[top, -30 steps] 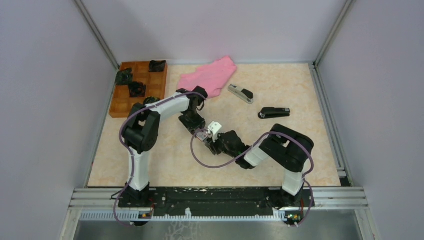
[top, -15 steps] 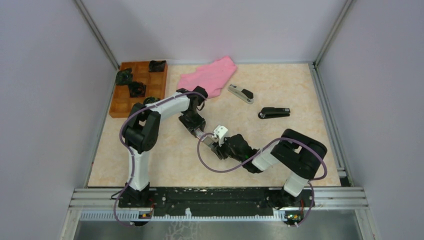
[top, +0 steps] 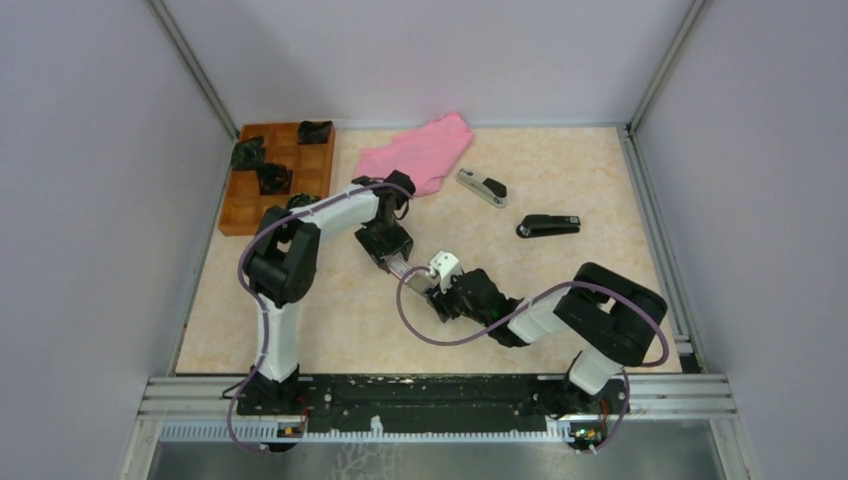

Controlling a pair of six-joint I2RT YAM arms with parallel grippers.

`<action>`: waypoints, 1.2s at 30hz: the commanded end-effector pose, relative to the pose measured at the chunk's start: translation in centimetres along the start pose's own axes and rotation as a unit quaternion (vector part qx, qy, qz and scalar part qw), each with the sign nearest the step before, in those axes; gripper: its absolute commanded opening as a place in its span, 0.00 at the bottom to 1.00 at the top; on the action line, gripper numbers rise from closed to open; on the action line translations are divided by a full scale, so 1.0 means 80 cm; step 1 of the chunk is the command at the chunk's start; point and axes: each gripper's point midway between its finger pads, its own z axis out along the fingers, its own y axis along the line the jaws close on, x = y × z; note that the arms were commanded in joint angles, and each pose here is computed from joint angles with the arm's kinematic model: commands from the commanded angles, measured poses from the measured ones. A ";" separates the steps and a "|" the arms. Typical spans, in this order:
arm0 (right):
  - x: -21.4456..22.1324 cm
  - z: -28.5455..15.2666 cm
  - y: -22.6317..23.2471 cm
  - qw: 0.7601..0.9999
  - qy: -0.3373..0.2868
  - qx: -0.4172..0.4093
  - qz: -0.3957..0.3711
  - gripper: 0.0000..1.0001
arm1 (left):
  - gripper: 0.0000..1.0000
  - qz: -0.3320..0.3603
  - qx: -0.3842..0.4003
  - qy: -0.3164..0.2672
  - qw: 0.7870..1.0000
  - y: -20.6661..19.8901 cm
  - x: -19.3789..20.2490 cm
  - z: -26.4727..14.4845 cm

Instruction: Load the staples into the stapler

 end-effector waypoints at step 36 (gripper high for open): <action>-0.097 -0.106 -0.136 0.955 -0.190 0.225 0.034 0.98 | 0.99 -0.041 0.092 -0.201 0.974 0.192 -0.119 -0.135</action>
